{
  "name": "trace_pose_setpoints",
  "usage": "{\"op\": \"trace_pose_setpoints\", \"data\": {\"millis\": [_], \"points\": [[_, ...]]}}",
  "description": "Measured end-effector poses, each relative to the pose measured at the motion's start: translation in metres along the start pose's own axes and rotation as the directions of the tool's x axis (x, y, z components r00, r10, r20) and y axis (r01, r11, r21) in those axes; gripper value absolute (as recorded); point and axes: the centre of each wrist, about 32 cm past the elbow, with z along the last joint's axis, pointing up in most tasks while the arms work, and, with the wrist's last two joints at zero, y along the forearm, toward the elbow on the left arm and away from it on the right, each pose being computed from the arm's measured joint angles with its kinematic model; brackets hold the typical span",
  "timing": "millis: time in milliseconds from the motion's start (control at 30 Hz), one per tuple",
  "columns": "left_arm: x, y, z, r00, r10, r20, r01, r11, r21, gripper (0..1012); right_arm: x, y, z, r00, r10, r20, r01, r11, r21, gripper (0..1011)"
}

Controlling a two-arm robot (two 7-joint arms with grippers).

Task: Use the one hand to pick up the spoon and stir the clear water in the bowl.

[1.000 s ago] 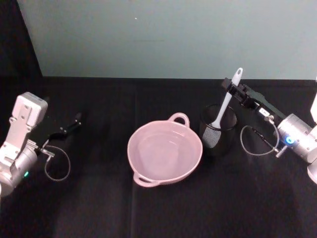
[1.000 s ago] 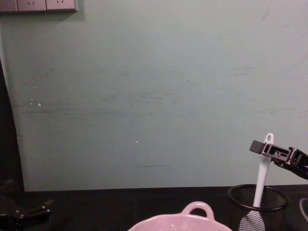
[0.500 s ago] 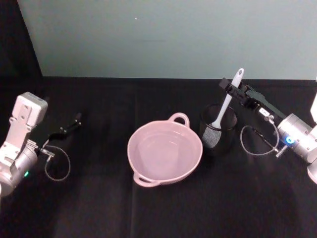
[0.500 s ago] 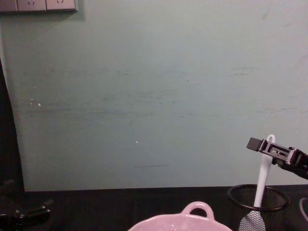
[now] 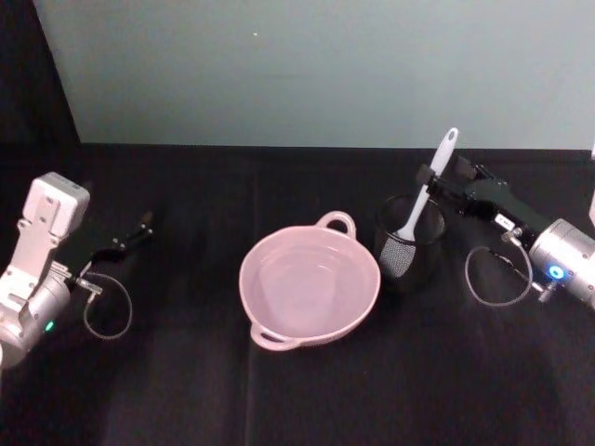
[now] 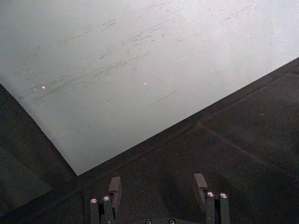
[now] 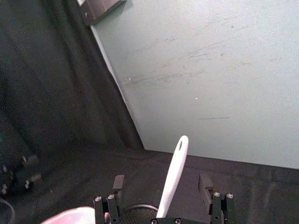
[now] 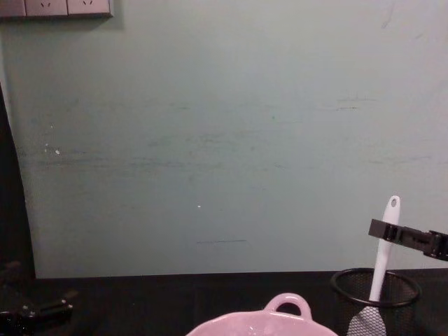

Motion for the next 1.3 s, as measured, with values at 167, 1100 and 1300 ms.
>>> {"op": "trace_pose_setpoints", "data": {"millis": [167,1100,1300], "points": [[0.0,0.0,0.0,1.0,0.0,0.0,0.0,1.0,0.0,1011,-0.008,-0.01,0.007,0.994,-0.005,0.113,0.008,1.0,-0.027,1002],[0.0,0.0,0.0,1.0,0.0,0.0,0.0,1.0,0.0,1011,-0.019,-0.088,-0.015,0.844,-0.288,0.452,0.28,0.956,0.087,1002],[0.0,0.0,0.0,1.0,0.0,0.0,0.0,1.0,0.0,1011,-0.017,-0.086,-0.015,0.844,-0.307,0.439,0.289,0.951,0.109,1000]]}}
